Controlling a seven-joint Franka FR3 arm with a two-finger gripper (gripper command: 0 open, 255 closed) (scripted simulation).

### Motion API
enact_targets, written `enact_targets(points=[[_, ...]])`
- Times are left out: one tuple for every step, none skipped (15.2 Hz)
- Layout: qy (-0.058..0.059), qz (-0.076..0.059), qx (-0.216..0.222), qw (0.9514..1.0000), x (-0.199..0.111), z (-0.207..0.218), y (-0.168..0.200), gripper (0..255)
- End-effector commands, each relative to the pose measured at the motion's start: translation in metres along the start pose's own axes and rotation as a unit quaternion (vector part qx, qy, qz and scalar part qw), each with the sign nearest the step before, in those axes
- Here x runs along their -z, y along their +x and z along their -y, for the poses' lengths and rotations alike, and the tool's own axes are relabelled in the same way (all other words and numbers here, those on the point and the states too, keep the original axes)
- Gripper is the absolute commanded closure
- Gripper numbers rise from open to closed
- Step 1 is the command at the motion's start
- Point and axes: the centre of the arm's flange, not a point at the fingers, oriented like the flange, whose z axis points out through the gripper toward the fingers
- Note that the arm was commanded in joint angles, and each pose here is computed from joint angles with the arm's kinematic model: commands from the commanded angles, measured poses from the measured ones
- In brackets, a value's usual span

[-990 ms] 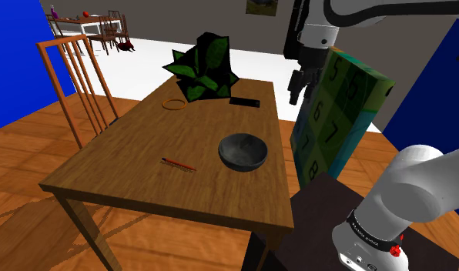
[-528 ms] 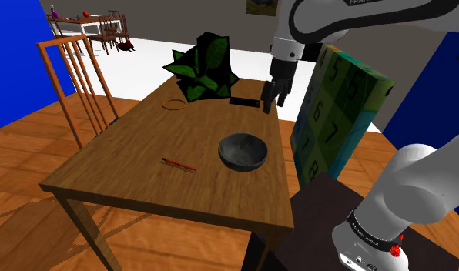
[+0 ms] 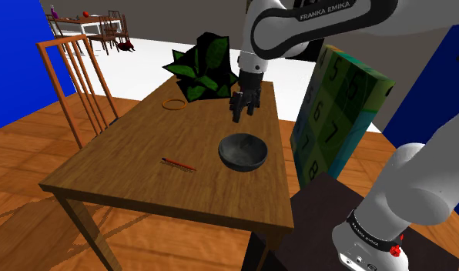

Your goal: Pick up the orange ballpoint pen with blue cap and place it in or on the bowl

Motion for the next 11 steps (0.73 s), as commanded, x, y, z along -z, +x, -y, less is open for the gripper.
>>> enact_targets(points=[[0.005,-0.002,0.012,0.9999,-0.015,0.013,0.017,0],[0.008,-0.002,0.019,0.9998,-0.021,0.019,0.026,0],[0.010,-0.003,0.025,0.9996,-0.027,0.026,0.035,0],[0.013,-0.004,0.031,0.9994,-0.033,0.033,0.044,0],[0.015,-0.004,0.037,0.9992,-0.039,0.040,0.053,0],[0.018,-0.005,0.043,0.9989,-0.045,0.048,0.061,0],[0.020,-0.006,0.049,0.9986,-0.050,0.055,0.070,0],[0.023,-0.006,0.056,0.9982,-0.056,0.063,0.078,0],[0.026,-0.007,0.062,0.9977,-0.062,0.070,0.087,0],[0.028,-0.008,0.068,0.9973,-0.067,0.078,0.095,0],[0.031,-0.008,0.074,0.9968,-0.073,0.086,0.103,0]])
